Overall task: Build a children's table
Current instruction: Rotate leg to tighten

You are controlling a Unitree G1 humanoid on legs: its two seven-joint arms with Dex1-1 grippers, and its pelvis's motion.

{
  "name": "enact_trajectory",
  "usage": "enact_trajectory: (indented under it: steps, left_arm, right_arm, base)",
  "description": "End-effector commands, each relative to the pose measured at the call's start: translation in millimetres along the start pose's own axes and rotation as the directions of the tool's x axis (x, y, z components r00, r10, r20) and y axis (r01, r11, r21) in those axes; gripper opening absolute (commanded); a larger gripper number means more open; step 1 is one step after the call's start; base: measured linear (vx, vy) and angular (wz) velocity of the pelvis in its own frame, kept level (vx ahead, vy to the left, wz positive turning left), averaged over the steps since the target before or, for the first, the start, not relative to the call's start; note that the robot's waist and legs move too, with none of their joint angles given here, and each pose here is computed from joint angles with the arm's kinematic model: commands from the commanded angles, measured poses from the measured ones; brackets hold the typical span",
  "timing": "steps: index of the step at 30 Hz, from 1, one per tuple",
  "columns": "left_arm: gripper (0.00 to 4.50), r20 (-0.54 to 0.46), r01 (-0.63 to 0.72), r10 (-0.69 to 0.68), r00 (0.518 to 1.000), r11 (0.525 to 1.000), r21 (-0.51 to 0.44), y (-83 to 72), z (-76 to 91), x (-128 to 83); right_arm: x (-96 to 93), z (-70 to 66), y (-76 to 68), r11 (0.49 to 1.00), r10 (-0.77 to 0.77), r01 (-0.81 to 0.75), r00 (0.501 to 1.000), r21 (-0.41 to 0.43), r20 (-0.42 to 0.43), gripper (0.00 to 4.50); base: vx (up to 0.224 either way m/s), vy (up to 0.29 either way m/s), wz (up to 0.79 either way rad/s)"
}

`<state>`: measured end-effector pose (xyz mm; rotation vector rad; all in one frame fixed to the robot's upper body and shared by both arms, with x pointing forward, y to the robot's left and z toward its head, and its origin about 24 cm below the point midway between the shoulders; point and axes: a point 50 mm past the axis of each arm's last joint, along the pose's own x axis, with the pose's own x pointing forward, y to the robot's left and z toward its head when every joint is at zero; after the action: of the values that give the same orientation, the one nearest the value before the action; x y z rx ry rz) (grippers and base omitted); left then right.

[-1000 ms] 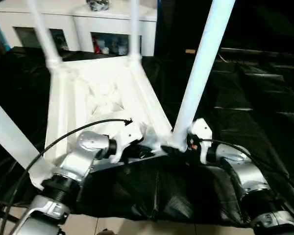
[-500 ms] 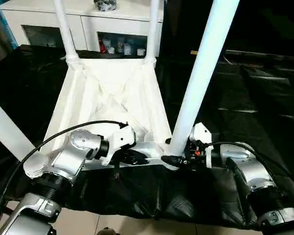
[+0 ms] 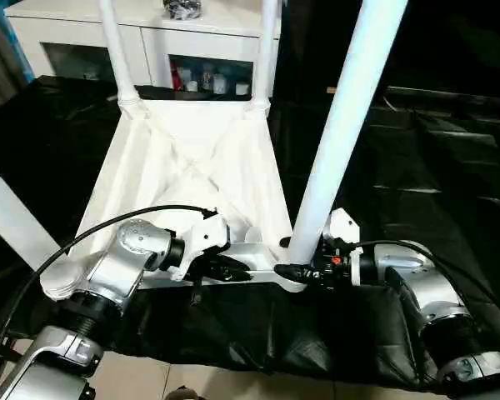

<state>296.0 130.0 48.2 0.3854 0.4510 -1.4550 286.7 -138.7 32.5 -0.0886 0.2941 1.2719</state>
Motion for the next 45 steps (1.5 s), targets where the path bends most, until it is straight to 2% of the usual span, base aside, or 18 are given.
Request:
enact_trajectory:
  steps: [1,3,5,6,7,8,13,15,17,19,23,26,28,33,36,41,42,45]
  left_arm:
    - [0.0,0.002,-0.026,0.026,1.0,1.0,-0.009,1.5,4.9,15.1]
    - [0.0,0.026,-0.106,0.107,0.994,0.994,-0.042,5.9,11.4,26.5]
    - [0.0,0.032,-0.122,0.124,0.992,0.991,-0.049,6.7,13.2,29.3]
    - [0.0,0.056,-0.149,0.153,0.987,0.986,-0.075,6.5,21.8,43.4]
    - [0.0,0.056,-0.149,0.153,0.987,0.986,-0.075,6.5,21.8,43.4]
    - [0.0,0.062,-0.16,0.165,0.984,0.984,-0.083,4.0,30.0,59.7]
    - [0.0,0.037,-0.167,0.17,0.985,0.984,-0.067,-1.4,35.5,77.5]
    - [0.0,0.034,-0.157,0.16,0.987,0.985,-0.066,-4.7,37.4,83.1]
    - [0.0,0.034,-0.151,0.154,0.988,0.986,-0.065,-5.9,38.1,84.4]
    - [0.0,0.033,-0.153,0.155,0.987,0.986,-0.064,-4.9,37.0,81.4]
    - [0.0,0.033,-0.157,0.159,0.987,0.986,-0.057,-2.9,33.5,72.6]
    - [0.0,0.041,-0.105,0.106,0.994,0.994,-0.025,-4.4,26.8,58.6]
    - [0.0,0.036,-0.075,0.076,0.996,0.997,-0.034,-6.0,21.5,49.8]
    - [0.0,0.037,-0.031,0.031,0.999,0.999,-0.018,-5.5,16.6,34.1]
    - [0.0,0.031,-0.017,0.018,0.999,1.0,-0.017,-4.7,15.1,29.7]
    - [0.0,0.019,0.007,-0.007,1.0,1.0,-0.007,-1.8,12.3,19.9]
    - [0.0,0.012,0.017,-0.016,1.0,1.0,-0.003,-1.2,11.4,17.2]
    - [0.0,-0.002,0.037,-0.037,0.999,0.999,0.006,-0.4,9.6,12.3]
  right_arm:
    - [15.4,-4.2,8.7,0.999,0.012,-0.013,1.0,0.042,0.025,2.52]
    - [22.9,-13.3,1.0,0.979,-0.177,0.173,0.984,0.106,0.025,2.51]
    - [24.8,-15.1,-1.1,0.969,-0.221,0.217,0.975,0.123,0.021,2.51]
    - [35.1,-16.8,-6.6,0.927,-0.346,0.34,0.938,0.159,0.012,2.51]
    - [35.1,-16.8,-6.6,0.927,-0.346,0.34,0.938,0.159,0.012,2.51]
    - [51.0,-14.4,-9.1,0.878,-0.442,0.431,0.897,0.21,0.009,2.51]
    - [78.9,-4.6,-5.2,0.843,-0.497,0.482,0.868,0.238,0.004,2.51]
    - [90.1,3.0,-0.5,0.876,-0.466,0.462,0.885,0.139,0.0,2.51]
    - [90.7,7.1,-3.1,0.862,-0.49,0.481,0.872,0.159,0.021,2.51]
    - [84.0,9.4,-8.0,0.852,-0.506,0.49,0.861,0.185,0.048,3.07]
    - [72.6,6.3,-9.4,0.879,-0.464,0.451,0.884,0.156,0.06,3.3]
    - [54.6,7.2,-9.8,0.922,-0.371,0.356,0.924,0.151,0.088,3.56]
    - [46.0,8.7,-6.7,0.955,-0.288,0.28,0.954,0.098,0.081,3.76]
    - [27.6,11.8,-3.3,0.991,-0.134,0.134,0.99,-0.008,0.054,3.76]
    - [21.5,12.4,-2.5,0.996,-0.084,0.085,0.996,-0.026,0.042,3.76]
    - [7.9,11.4,-1.0,0.998,0.022,-0.024,1.0,-0.053,-0.022,3.42]
    - [4.3,11.3,-1.5,0.997,0.042,-0.044,0.998,-0.056,-0.037,3.2]
    - [-1.2,13.2,-3.6,0.997,0.062,-0.064,0.997,-0.05,-0.037,2.99]
  base:
    - [0.0,0.0,0.0]
    - [0.0,0.0,0.0]
    - [0.0,0.0,0.0]
    - [0.0,0.0,0.0]
    - [0.0,0.0,0.0]
    - [0.0,0.0,0.0]
    - [0.0,0.0,0.0]
    - [0.0,0.0,0.0]
    - [0.0,0.0,0.0]
    - [0.0,0.0,0.0]
    - [0.0,0.0,0.0]
    - [0.019,-0.003,0.01]
    - [0.063,-0.01,0.04]
    - [0.037,-0.007,0.0]
    - [0.0,0.0,0.0]
    - [0.0,0.0,0.0]
    - [0.0,0.0,0.0]
    - [0.0,0.0,0.0]
